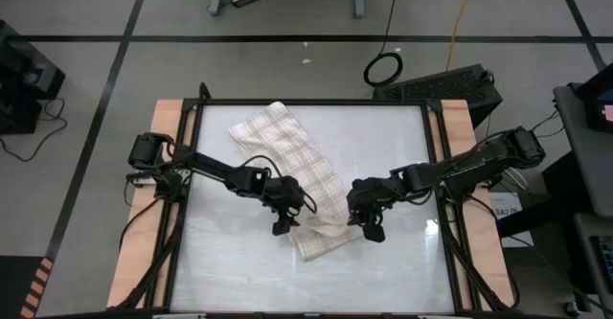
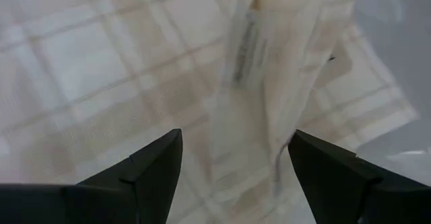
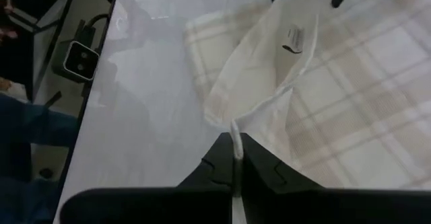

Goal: Roll towel
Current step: Roll the white-brown patterned towel

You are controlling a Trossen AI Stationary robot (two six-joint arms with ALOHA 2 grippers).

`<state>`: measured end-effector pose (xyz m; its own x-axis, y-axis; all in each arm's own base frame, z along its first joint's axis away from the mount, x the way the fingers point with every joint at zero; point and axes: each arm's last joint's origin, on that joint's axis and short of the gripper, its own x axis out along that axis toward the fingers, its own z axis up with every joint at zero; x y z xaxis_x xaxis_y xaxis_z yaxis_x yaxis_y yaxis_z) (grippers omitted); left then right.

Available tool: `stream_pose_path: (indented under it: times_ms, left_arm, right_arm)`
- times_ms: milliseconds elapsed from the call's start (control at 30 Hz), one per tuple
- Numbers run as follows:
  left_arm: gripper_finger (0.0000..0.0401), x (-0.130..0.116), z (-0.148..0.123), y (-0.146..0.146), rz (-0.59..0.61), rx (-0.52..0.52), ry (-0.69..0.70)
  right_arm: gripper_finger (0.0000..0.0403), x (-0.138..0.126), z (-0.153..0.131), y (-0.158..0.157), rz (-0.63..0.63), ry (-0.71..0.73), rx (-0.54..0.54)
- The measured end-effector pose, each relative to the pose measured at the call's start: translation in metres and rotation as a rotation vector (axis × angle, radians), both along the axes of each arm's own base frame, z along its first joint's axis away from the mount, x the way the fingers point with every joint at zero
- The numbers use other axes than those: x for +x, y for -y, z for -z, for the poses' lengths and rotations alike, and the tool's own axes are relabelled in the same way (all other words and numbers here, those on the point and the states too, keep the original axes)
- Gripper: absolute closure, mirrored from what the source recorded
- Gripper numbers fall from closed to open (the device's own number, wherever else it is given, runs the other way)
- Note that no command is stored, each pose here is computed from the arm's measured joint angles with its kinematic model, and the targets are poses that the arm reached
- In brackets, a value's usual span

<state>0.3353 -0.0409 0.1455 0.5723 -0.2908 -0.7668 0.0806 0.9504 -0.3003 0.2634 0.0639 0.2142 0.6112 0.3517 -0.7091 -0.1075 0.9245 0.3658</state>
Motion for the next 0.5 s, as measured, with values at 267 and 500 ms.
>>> stream_pose_path:
  times_ms: [267,500]
  left_arm:
    - [0.0166,-0.0001,0.0021,0.0026,0.091,-0.037,0.005]
    - [0.0251,-0.0003,0.0027,0.0027,0.071,-0.006,0.002]
  right_arm:
    - [0.0402,0.0000,0.0000,0.0000,-0.003,0.001,-0.003]
    - [0.0402,0.0000,0.0001,0.0001,-0.001,0.001,-0.005]
